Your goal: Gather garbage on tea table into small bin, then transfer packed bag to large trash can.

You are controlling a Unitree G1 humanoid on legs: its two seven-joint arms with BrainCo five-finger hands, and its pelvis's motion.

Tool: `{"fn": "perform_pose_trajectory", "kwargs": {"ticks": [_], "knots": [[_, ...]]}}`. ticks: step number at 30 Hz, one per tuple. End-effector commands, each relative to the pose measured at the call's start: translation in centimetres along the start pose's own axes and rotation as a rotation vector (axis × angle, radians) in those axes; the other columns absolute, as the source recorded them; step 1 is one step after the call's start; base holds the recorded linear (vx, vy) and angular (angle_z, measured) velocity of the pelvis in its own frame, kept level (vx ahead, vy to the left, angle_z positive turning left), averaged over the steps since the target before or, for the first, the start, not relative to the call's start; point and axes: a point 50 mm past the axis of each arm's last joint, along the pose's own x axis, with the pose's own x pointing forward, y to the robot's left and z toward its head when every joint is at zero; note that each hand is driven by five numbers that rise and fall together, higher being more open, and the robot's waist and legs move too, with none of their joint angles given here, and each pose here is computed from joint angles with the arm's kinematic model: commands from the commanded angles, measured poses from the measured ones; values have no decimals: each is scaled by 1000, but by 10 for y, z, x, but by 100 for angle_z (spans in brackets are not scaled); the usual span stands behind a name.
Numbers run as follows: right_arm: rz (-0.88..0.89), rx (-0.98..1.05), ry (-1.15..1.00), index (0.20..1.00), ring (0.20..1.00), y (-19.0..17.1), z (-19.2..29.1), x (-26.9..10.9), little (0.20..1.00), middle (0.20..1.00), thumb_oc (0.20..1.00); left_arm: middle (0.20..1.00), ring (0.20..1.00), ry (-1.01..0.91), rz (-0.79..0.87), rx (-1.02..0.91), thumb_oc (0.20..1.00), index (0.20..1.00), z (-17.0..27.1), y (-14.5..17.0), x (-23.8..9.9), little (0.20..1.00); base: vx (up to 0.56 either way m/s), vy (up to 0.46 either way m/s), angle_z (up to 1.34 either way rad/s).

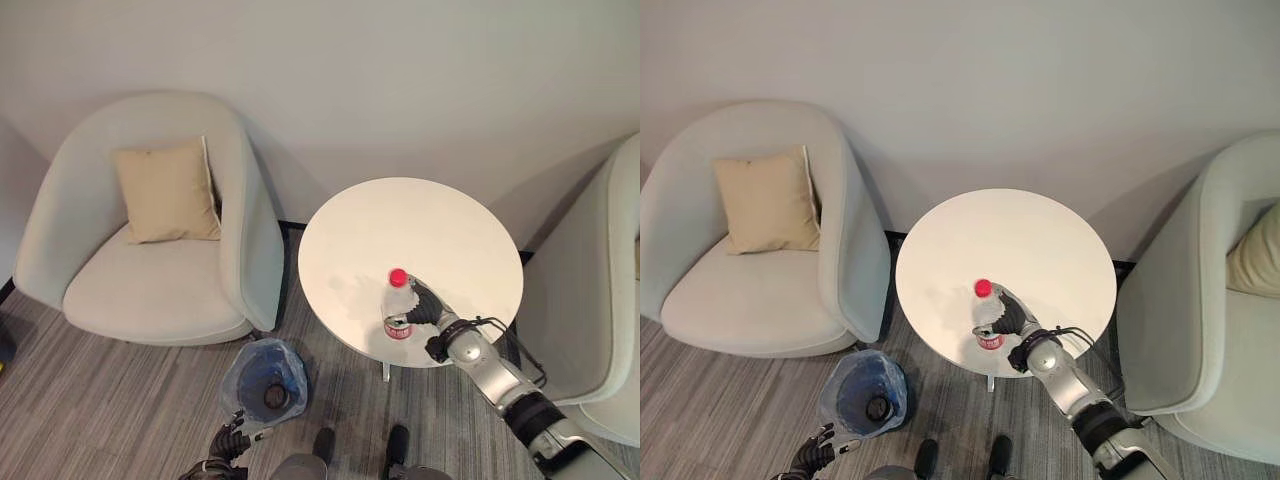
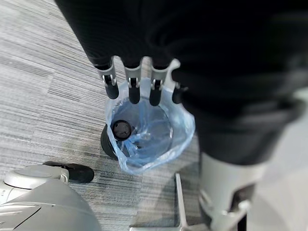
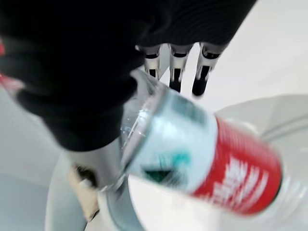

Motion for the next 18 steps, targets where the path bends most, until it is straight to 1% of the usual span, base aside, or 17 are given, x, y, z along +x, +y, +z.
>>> {"fn": "perform_pose_trajectory", "kwargs": {"ticks": [1, 5, 8, 13, 14, 18], "knots": [[-110, 73, -70, 200, 200, -16, 18, 8, 200, 200, 200, 1000, 1000, -81, 37, 48, 1000, 1000, 24, 15, 7, 1000, -3, 17, 19], [-151, 100, -88, 200, 200, -24, 19, 4, 200, 200, 200, 1000, 1000, -69, 52, 38, 1000, 1000, 20, 19, 6, 1000, -9, 0, 10], [-195, 107, -161, 200, 200, -38, 27, -9, 200, 200, 200, 1000, 1000, -53, 64, 29, 1000, 1000, 17, 21, 5, 1000, -43, -38, 4], [-201, 143, -214, 200, 200, -41, 31, -25, 200, 200, 200, 1000, 1000, -53, 59, 22, 1000, 1000, 18, 18, 6, 1000, -50, -42, 4], [-209, 169, -237, 200, 200, -41, 32, -33, 200, 200, 200, 1000, 1000, -52, 55, 15, 1000, 1000, 19, 16, 7, 1000, -89, -52, 8], [-223, 208, -258, 200, 200, -41, 31, -44, 200, 200, 200, 1000, 1000, -77, 39, -4, 1000, 1000, 26, 9, 9, 1000, -125, -39, 19]]}}
